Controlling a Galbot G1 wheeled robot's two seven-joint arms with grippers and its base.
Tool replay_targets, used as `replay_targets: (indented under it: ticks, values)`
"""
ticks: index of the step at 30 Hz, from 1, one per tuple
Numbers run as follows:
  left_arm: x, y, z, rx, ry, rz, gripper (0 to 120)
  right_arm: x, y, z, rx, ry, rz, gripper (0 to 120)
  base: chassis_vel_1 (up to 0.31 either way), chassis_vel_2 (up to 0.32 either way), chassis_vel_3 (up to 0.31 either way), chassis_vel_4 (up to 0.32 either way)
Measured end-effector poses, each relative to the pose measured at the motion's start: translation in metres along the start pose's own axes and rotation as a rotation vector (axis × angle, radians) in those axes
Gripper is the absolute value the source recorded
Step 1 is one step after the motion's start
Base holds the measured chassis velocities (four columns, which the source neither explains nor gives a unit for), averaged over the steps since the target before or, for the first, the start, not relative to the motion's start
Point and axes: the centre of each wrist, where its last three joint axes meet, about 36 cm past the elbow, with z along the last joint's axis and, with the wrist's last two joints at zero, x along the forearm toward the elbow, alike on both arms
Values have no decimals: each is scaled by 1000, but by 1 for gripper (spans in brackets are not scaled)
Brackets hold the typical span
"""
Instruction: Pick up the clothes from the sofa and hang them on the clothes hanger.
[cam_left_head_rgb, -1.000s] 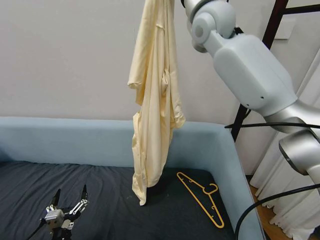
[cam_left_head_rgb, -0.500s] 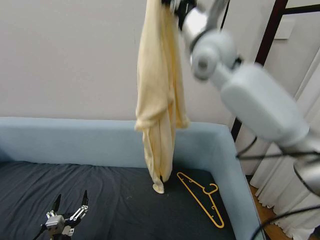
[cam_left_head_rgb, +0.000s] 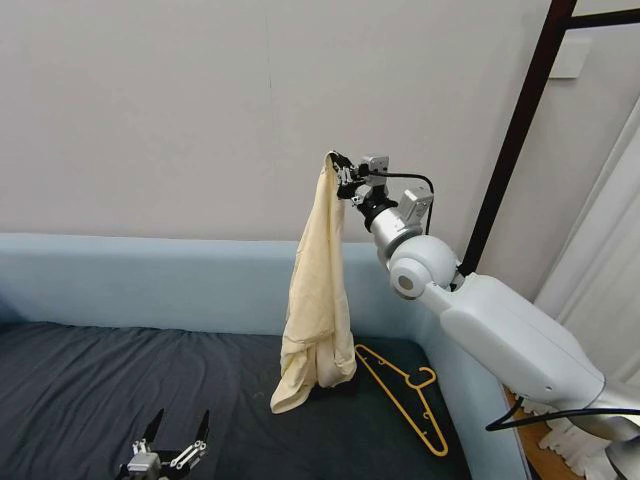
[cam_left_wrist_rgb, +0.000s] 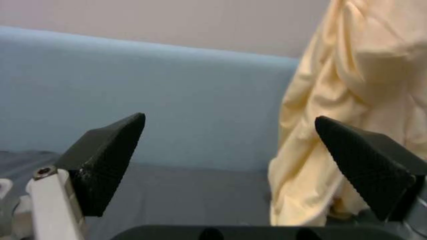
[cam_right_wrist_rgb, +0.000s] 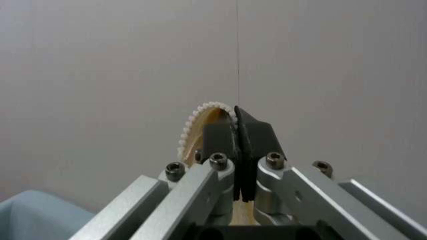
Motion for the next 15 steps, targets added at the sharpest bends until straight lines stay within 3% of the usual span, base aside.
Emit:
replay_targets:
  ticks: [2, 5, 15]
  values:
    - [-15, -12, 14, 9, 2, 54, 100, -5, 7, -4, -8, -19, -8, 0, 0, 0, 0, 0]
    - [-36, -12, 19, 1, -15, 100, 100, -9, 14, -3, -7, -33, -15, 0, 0, 0, 0, 0]
    - [-94, 19, 26, -75, -33, 271, 100, -31, 37, 15, -9, -36, -52, 0, 0, 0, 0, 0]
